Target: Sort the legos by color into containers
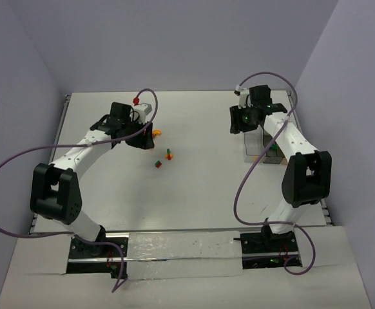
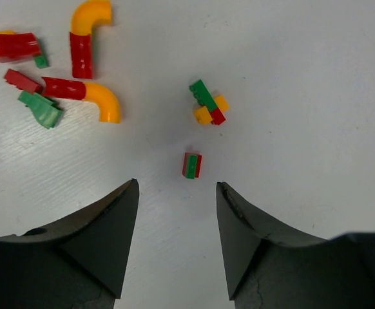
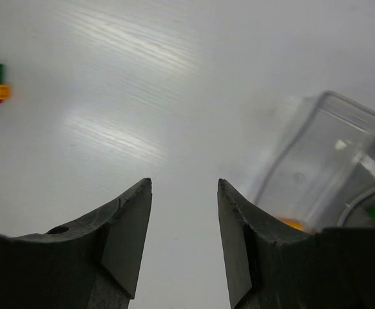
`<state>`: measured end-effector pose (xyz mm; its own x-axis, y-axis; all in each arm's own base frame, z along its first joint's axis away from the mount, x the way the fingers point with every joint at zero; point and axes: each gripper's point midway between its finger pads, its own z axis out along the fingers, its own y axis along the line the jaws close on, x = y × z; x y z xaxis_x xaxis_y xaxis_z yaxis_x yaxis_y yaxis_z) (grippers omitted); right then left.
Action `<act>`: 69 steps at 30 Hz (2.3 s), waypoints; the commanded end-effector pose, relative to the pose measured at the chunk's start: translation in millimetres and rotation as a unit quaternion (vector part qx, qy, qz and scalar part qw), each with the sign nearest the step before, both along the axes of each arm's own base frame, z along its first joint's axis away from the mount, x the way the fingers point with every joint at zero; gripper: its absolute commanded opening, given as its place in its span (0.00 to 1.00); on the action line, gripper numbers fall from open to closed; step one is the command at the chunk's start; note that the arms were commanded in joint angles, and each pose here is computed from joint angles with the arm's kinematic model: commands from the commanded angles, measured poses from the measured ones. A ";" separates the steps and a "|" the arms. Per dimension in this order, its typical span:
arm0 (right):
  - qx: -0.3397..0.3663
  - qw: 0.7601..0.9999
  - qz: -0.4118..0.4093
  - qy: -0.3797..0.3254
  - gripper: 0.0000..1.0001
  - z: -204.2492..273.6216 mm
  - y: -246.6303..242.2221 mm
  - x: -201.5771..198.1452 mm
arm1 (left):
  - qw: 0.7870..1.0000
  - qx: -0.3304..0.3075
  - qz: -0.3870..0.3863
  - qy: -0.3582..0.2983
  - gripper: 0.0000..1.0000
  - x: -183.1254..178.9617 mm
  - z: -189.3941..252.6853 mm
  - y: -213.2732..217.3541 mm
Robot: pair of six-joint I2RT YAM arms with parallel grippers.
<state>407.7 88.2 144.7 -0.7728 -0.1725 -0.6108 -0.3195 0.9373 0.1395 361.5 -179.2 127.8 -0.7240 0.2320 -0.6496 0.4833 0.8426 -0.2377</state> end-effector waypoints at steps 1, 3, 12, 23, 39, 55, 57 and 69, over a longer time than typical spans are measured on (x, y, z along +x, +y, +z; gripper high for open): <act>0.046 0.998 0.039 -0.024 0.52 25.8 40.8 -6.1 | 0.996 0.006 -0.085 -0.005 0.57 -16.1 -8.2 -14.0; 0.054 0.998 0.043 -0.013 0.52 20.0 49.1 -10.1 | 0.997 0.017 -0.081 0.008 0.43 -15.6 -19.7 -16.6; 0.045 0.998 0.032 -0.007 0.51 9.2 44.5 -17.1 | 0.992 0.102 -0.062 0.048 0.26 -21.4 -66.2 -30.8; 0.050 0.998 0.034 -0.005 0.51 9.3 46.4 -18.3 | 0.988 0.142 -0.034 0.049 0.29 -5.6 -78.3 -24.5; 0.048 0.998 0.037 0.001 0.52 5.2 46.0 -18.9 | 0.989 0.130 -0.047 0.061 0.38 -7.2 -81.7 -32.5; 0.051 0.998 0.040 0.010 0.52 -2.0 47.1 -21.4 | 0.990 0.089 -0.090 0.067 0.34 -20.2 -72.0 -46.6; 0.051 0.998 0.040 0.010 0.52 -2.0 47.6 -21.7 | 0.990 0.087 -0.093 0.065 0.35 -20.1 -71.2 -47.6; 0.051 0.998 0.041 0.011 0.52 -2.8 47.3 -22.6 | 0.987 0.113 -0.096 0.063 0.34 -14.6 -82.0 -41.5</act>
<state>379.7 134.6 127.5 -0.8066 -0.1804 -0.5629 -0.3720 0.8949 0.2463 337.5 -216.9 37.8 -0.7508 0.4839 -0.4497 0.5950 0.7911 -0.1420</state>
